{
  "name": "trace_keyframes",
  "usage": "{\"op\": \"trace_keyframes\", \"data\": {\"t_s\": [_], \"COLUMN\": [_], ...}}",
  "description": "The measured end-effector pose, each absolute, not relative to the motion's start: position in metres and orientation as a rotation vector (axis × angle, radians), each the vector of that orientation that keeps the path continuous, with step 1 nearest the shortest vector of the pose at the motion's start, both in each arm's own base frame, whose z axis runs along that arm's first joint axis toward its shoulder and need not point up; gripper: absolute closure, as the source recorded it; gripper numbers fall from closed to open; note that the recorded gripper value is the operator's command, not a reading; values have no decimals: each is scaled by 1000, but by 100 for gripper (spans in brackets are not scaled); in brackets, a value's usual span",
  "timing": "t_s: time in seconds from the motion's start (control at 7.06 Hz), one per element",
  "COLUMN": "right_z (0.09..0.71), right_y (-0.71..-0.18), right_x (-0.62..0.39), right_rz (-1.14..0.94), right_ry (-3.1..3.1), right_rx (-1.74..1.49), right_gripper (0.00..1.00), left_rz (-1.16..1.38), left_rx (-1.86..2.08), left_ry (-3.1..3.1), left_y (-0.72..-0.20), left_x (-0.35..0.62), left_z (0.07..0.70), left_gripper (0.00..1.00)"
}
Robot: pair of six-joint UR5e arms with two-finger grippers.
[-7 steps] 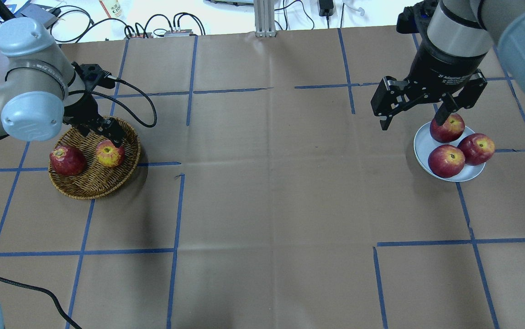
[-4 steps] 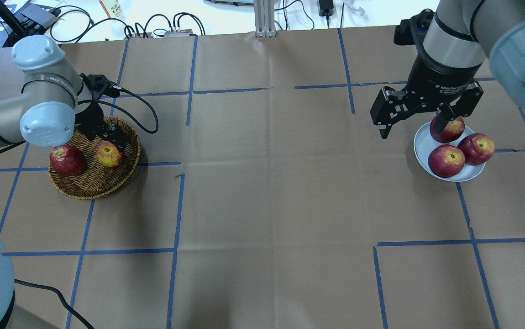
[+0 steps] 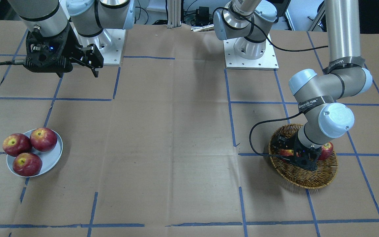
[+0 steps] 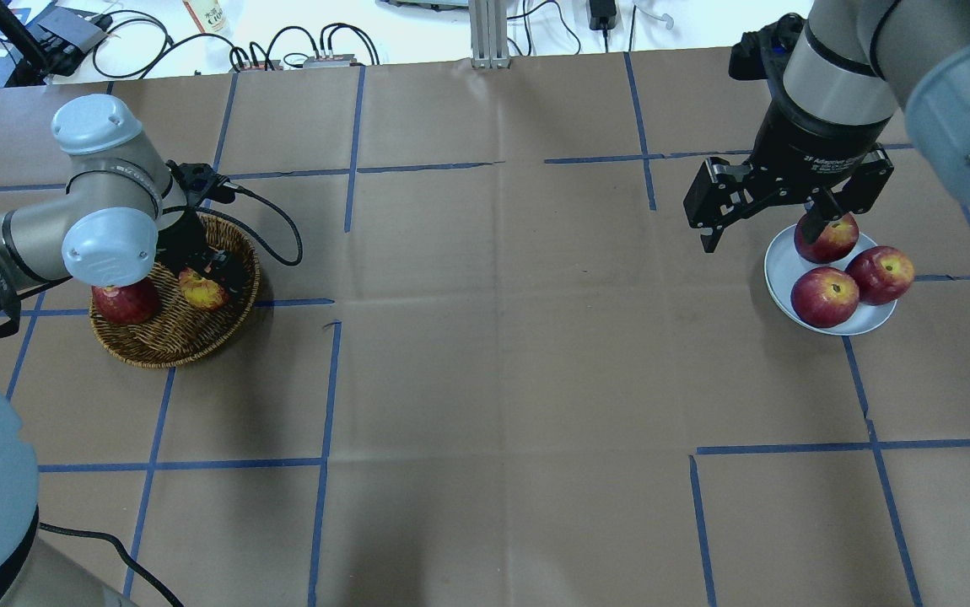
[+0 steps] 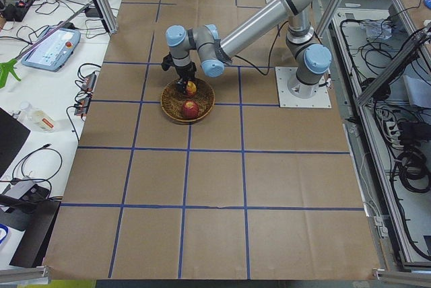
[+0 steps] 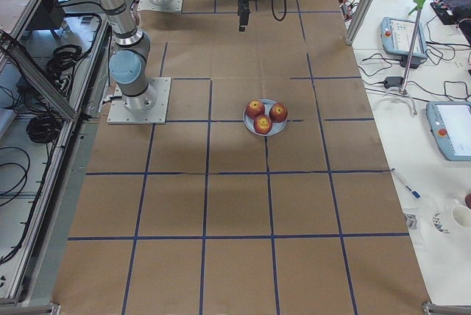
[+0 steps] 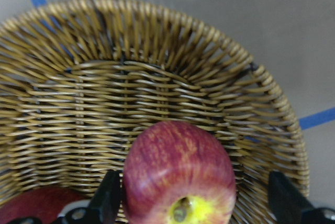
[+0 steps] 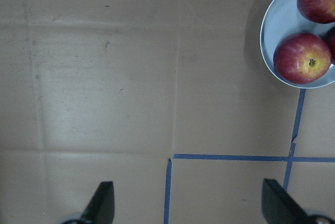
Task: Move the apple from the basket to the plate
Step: 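Close the left gripper on the red-yellow apple and lift it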
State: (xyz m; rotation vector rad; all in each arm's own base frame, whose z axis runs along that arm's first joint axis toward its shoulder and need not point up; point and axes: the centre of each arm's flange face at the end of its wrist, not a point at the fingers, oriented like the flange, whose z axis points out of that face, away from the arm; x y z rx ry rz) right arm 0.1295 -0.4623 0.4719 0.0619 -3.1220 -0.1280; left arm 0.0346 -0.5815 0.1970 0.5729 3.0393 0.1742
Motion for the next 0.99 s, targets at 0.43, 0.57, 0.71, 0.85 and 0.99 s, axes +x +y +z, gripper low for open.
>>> {"op": "trace_keyframes", "data": {"t_s": [0.43,0.57,0.71,0.85,0.99], "right_z": [472,472,473,473,473], "right_y": [-462,-462,-462,-462,-462], "right_x": [130,130,130,130,130], "right_rz": [-127,-126,-125,-125,-126], "right_ry": [-3123,-3123,-3124,-3124,-3126], "right_rx": [57,56,55,55,54], "right_gripper": [0,0,0,0,0], "left_rz": [188,182,174,162,142], "left_rx": [566,564,559,556,555], "left_ry": [3044,3043,3042,3040,3035], "left_y": [-583,-585,-587,-589,-591], "left_x": [37,38,39,39,39], "left_z": [183,183,185,188,194], "left_gripper": [40,61,72,78,78]}}
